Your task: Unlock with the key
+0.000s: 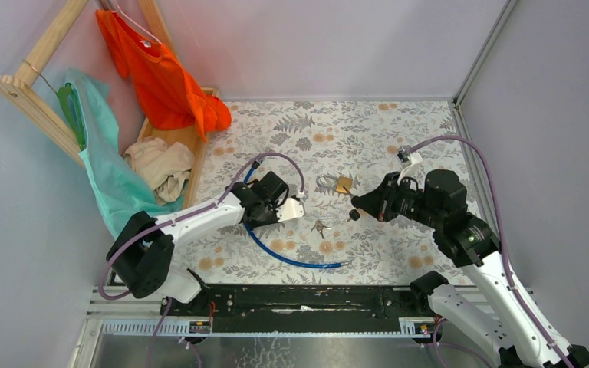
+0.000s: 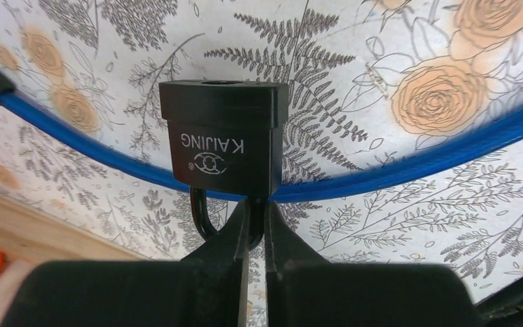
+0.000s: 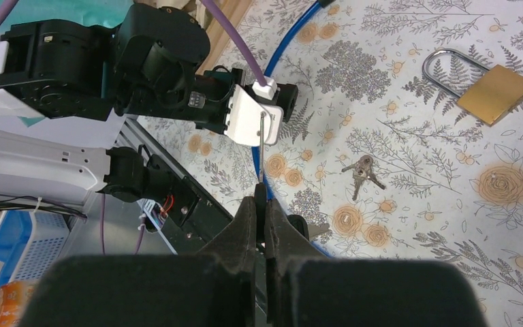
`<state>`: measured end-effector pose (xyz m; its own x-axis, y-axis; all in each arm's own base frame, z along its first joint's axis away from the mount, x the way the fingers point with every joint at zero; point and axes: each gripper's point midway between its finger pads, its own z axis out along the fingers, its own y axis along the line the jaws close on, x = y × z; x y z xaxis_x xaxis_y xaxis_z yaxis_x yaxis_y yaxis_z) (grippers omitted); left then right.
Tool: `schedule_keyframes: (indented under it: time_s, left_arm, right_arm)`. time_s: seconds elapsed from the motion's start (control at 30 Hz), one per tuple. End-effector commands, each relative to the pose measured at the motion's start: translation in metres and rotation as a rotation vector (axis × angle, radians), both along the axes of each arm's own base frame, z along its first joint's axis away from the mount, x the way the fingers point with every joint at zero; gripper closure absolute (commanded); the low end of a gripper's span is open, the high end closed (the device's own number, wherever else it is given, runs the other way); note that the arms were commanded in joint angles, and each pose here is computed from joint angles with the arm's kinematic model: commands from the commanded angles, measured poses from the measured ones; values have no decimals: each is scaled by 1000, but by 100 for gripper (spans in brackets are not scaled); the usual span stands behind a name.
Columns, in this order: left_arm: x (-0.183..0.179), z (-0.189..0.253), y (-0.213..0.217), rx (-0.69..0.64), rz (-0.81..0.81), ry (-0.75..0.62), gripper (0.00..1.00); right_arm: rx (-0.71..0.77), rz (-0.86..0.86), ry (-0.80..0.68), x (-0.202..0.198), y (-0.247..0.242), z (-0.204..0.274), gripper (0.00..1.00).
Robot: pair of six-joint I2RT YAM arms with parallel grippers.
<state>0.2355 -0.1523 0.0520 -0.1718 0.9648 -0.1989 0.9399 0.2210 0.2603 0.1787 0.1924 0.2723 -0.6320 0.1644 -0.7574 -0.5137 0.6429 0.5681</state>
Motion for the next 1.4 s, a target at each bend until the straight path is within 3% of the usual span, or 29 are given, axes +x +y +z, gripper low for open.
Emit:
schedule_keyframes:
  time_s: [0.0, 0.2, 0.4, 0.57, 1.07, 1.37]
  left_arm:
    - [7, 29, -3, 40, 37, -82, 96]
    - [0, 35, 1, 119, 4, -69, 100]
    - [-8, 34, 34, 375, 25, 10, 98]
    - [-18, 39, 49, 503, 60, 65, 94]
    - [-43, 30, 36, 755, -74, 258, 97]
    - [-35, 25, 23, 797, -94, 285, 87]
  right_arm:
    - [30, -7, -50, -3, -3, 18, 100]
    - [27, -13, -58, -5, -5, 19, 100]
    - [23, -17, -69, -5, -7, 24, 100]
    - [18, -21, -72, -5, -8, 25, 100]
    - [35, -19, -80, -9, -8, 30, 100]
    - [46, -16, -93, -13, -10, 34, 100]
